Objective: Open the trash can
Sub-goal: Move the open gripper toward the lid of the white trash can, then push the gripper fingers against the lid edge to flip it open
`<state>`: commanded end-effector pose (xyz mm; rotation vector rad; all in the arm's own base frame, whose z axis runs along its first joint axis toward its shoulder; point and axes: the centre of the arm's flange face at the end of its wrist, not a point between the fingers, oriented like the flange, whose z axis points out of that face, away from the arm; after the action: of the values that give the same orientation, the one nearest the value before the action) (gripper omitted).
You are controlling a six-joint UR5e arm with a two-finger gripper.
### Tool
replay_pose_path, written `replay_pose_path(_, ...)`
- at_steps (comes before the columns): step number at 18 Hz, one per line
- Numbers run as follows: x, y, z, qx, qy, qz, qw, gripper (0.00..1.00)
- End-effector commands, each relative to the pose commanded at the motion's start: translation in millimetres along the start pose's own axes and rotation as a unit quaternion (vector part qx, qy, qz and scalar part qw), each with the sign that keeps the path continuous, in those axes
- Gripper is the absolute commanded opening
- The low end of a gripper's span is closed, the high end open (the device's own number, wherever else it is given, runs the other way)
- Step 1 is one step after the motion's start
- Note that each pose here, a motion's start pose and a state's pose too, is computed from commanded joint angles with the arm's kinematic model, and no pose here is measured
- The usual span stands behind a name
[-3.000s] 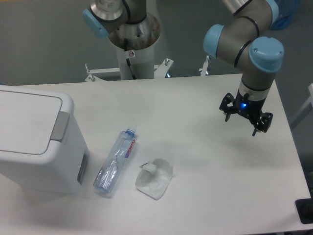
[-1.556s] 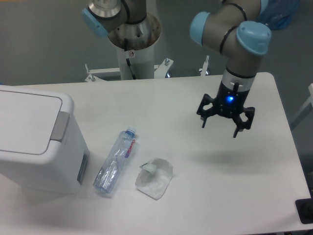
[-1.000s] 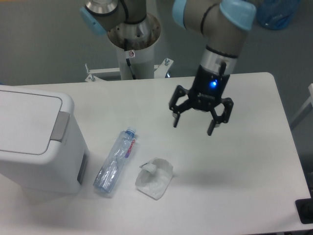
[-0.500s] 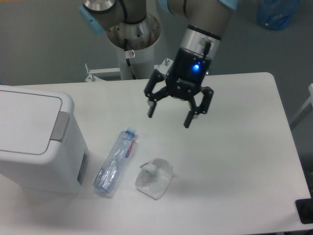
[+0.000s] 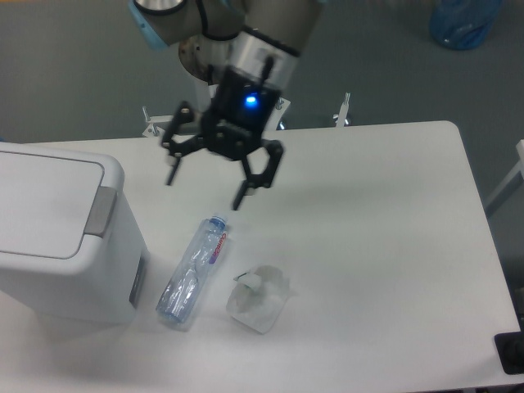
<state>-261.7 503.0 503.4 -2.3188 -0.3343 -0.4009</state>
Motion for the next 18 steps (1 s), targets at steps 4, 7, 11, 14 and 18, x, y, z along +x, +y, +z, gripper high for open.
replay_pose_path(4, 10, -1, 22, -0.007, 0.012, 0.016, 0.9998, 1.0)
replay_pose_path(7, 7, 1, 46, -0.014, 0.017, 0.024, 0.9995, 1.0)
replay_pose_path(11, 8, 6, 65, -0.033, 0.012, 0.027, 0.999, 1.0)
replay_pose_path(14, 8, 7, 69, -0.036, 0.013, 0.026, 0.9989, 1.0)
replay_pose_path(18, 6, 12, 72, -0.041, 0.014, 0.024, 0.9988, 1.0)
